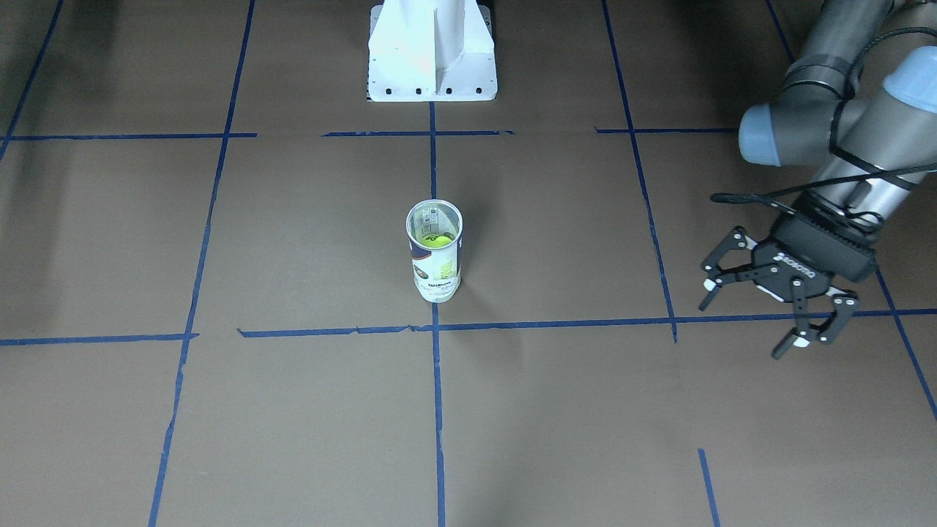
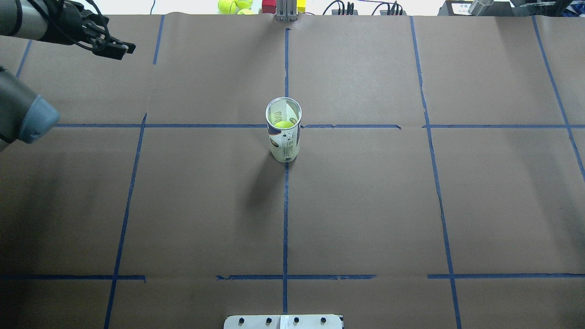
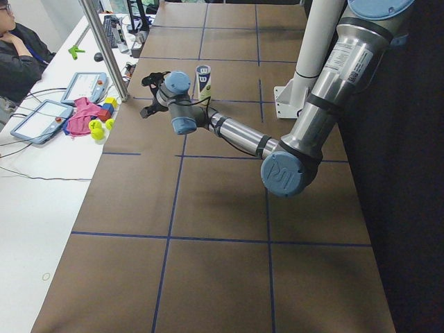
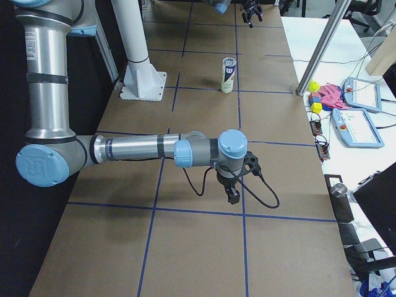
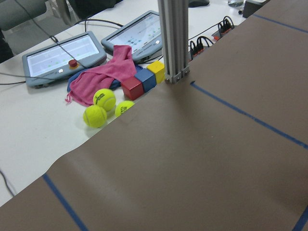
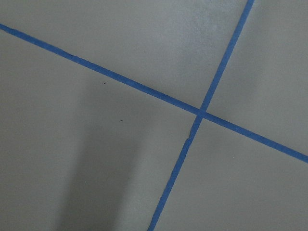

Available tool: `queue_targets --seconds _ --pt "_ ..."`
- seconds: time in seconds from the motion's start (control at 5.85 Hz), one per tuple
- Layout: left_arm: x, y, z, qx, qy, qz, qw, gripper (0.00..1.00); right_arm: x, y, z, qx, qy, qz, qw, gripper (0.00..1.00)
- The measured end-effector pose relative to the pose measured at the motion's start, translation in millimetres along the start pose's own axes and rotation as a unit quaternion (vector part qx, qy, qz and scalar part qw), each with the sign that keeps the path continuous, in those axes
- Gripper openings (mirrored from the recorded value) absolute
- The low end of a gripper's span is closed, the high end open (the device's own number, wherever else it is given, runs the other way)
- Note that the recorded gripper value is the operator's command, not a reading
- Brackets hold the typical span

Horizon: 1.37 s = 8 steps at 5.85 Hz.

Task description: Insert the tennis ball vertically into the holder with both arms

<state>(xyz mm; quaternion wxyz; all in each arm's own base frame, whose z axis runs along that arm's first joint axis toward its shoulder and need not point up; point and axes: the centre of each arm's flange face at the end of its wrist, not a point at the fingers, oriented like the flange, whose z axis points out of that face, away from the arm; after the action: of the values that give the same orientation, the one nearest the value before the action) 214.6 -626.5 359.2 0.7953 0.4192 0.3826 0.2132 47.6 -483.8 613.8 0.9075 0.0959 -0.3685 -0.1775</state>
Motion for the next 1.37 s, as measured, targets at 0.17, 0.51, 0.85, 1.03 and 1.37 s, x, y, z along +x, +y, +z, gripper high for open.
queue_targets --seconds 0.17,0.51,0.85,1.03,1.37 --pt "-26.5 9.6 -4.4 -0.044 -0.022 -0.026 0.9985 1.00 1.4 5.7 1.7 -0.001 -0.001 0.003 1.0000 1.00" --pt "-76.1 41.4 -19.5 -0.146 -0.041 -0.054 0.9870 1.00 5.0 18.4 8.0 -0.009 -0.001 0.010 0.9999 1.00" --pt "-135.0 76.1 -60.9 -0.254 -0.047 -0.093 0.9615 1.00 13.7 43.8 15.6 -0.019 -0.001 0.039 0.9990 1.00" --pt "-157.3 101.0 -80.9 -0.303 -0.056 -0.145 0.9404 1.00 18.4 53.9 14.4 -0.019 -0.001 0.066 0.9976 1.00" --pt "-192.9 196.5 -119.4 -0.364 -0.064 -0.220 0.9028 1.00 23.6 62.6 13.8 -0.018 0.000 0.090 0.9958 1.00"
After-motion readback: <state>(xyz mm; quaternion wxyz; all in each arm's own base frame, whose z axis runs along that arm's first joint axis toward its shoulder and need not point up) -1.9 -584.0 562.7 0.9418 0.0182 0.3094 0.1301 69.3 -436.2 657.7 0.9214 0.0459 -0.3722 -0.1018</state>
